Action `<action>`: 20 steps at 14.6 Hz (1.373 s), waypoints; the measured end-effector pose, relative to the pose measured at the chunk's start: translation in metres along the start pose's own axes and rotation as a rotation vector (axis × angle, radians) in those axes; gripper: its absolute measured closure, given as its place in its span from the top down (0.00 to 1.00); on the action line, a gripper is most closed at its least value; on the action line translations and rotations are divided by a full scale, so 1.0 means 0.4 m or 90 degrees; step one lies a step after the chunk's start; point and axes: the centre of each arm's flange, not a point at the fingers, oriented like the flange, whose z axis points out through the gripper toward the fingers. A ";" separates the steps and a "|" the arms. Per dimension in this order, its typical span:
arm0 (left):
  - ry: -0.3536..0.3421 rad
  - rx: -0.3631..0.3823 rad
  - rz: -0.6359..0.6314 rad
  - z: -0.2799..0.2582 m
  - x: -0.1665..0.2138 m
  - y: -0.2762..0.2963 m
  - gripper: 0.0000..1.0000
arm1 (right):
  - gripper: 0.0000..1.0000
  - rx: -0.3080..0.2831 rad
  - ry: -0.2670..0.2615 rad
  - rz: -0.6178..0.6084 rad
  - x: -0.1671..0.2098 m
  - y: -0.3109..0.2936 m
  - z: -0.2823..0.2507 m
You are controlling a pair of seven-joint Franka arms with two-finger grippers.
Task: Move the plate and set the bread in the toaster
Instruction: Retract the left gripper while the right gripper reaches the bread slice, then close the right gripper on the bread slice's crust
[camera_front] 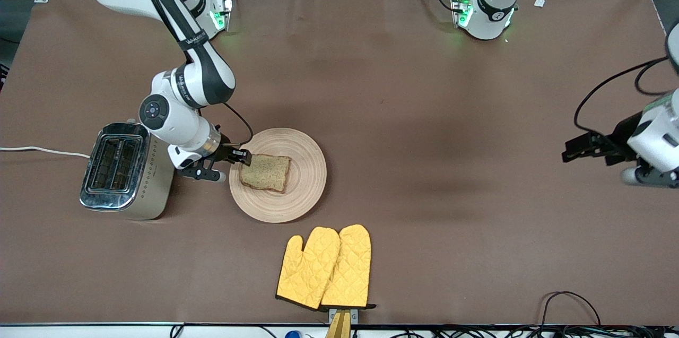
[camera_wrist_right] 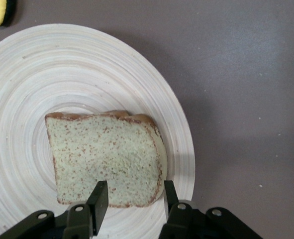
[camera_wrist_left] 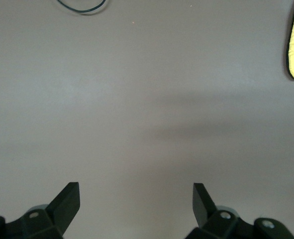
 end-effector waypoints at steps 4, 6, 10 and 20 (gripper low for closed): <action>0.014 0.021 -0.027 -0.126 -0.091 0.032 1.00 | 0.52 -0.001 0.003 0.004 0.006 0.007 0.042; 0.018 0.031 -0.038 -0.139 -0.105 0.043 1.00 | 0.49 -0.001 0.002 0.004 0.008 0.008 0.052; 0.017 0.033 -0.045 -0.137 -0.106 0.042 1.00 | 0.49 -0.001 0.005 0.005 0.010 0.011 0.066; 0.021 0.039 -0.016 -0.179 -0.141 0.106 1.00 | 0.47 -0.004 0.002 0.009 0.010 0.020 0.103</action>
